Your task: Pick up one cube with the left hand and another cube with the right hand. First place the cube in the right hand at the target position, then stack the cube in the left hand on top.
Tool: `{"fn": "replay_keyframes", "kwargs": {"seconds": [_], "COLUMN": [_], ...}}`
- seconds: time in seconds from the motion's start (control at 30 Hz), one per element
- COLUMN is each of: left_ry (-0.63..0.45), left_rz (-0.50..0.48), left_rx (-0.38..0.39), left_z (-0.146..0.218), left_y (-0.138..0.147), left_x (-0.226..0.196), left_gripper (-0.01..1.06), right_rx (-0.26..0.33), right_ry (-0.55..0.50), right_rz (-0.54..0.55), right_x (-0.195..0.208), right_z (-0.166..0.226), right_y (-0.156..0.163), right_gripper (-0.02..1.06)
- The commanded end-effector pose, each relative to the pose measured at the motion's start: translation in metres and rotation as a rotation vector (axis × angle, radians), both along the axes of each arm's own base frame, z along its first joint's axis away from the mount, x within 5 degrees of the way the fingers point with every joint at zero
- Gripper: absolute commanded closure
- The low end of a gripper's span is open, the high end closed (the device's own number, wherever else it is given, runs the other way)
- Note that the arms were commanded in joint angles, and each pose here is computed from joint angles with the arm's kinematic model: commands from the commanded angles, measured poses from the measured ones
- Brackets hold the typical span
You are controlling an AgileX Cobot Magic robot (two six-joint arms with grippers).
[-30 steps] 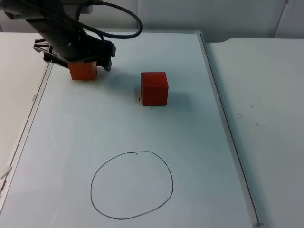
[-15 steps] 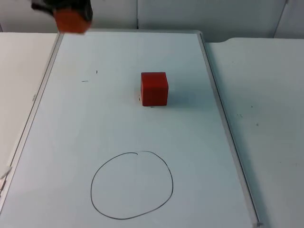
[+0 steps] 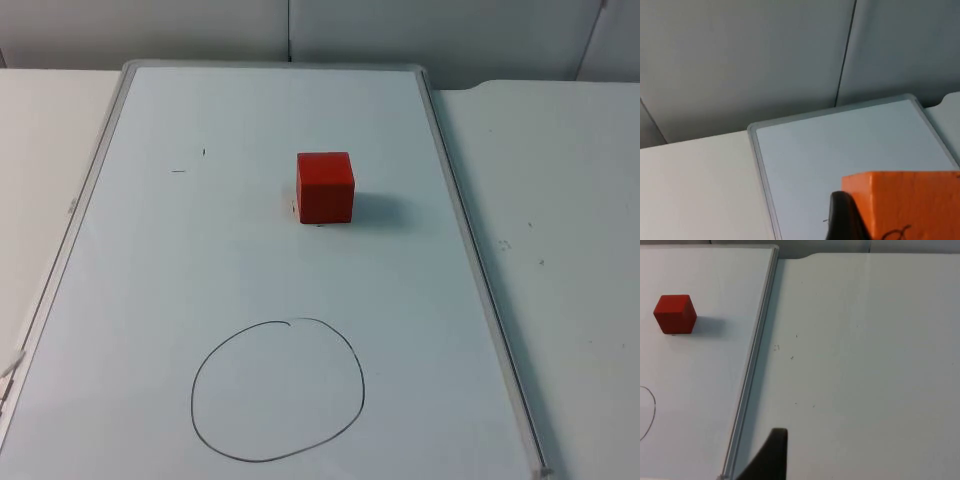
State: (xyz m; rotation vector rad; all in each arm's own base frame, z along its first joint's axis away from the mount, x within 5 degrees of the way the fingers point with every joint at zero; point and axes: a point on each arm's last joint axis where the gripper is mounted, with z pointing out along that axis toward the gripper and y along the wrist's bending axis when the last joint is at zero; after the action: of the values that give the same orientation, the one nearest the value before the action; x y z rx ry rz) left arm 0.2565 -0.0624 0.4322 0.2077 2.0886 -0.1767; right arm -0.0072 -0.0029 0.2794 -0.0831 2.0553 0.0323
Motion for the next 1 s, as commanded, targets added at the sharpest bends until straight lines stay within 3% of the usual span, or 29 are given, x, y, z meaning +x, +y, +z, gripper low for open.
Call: {"fn": "replay_keyframes", "kwargs": {"seconds": [0.0, 0.1, 0.17, 0.27, 0.47, 0.63, 0.83, 0.97], "left_ry": [-0.044, -0.045, -0.051, -0.109, -0.155, -0.133, -0.112, -0.093], "left_rz": [0.022, 0.053, 0.055, 0.059, 0.091, 0.136, 0.131, 0.124], "left_rx": [-0.016, -0.050, -0.059, -0.063, -0.027, 0.033, 0.033, 0.041], "left_z": [-0.003, -0.037, -0.047, -0.071, -0.097, -0.106, -0.115, -0.129], "left_y": [0.007, 0.023, 0.028, 0.040, 0.056, 0.066, 0.065, 0.063], "left_x": [-0.027, -0.087, -0.106, -0.153, -0.201, -0.217, -0.215, -0.210], "left_gripper": [1.05, 1.05, 1.05, 1.05, 1.05, 1.05, 1.05, 1.05], "right_rx": [0.000, 0.000, -0.001, -0.004, -0.009, -0.007, 0.025, 0.035], "right_ry": [-0.006, -0.006, -0.006, -0.006, -0.009, -0.030, -0.053, -0.039], "right_rz": [-0.006, -0.006, -0.006, 0.003, 0.027, 0.116, 0.204, 0.279], "right_x": [0.001, 0.001, 0.001, 0.001, 0.001, -0.001, 0.006, 0.039], "right_z": [-0.001, -0.001, -0.001, -0.001, -0.001, 0.003, 0.019, 0.046], "right_y": [0.000, 0.000, 0.000, 0.001, 0.002, 0.009, 0.018, 0.028], "right_gripper": [0.00, 0.00, 0.00, 0.00, 0.00, 0.00, 0.02, 0.02]}}
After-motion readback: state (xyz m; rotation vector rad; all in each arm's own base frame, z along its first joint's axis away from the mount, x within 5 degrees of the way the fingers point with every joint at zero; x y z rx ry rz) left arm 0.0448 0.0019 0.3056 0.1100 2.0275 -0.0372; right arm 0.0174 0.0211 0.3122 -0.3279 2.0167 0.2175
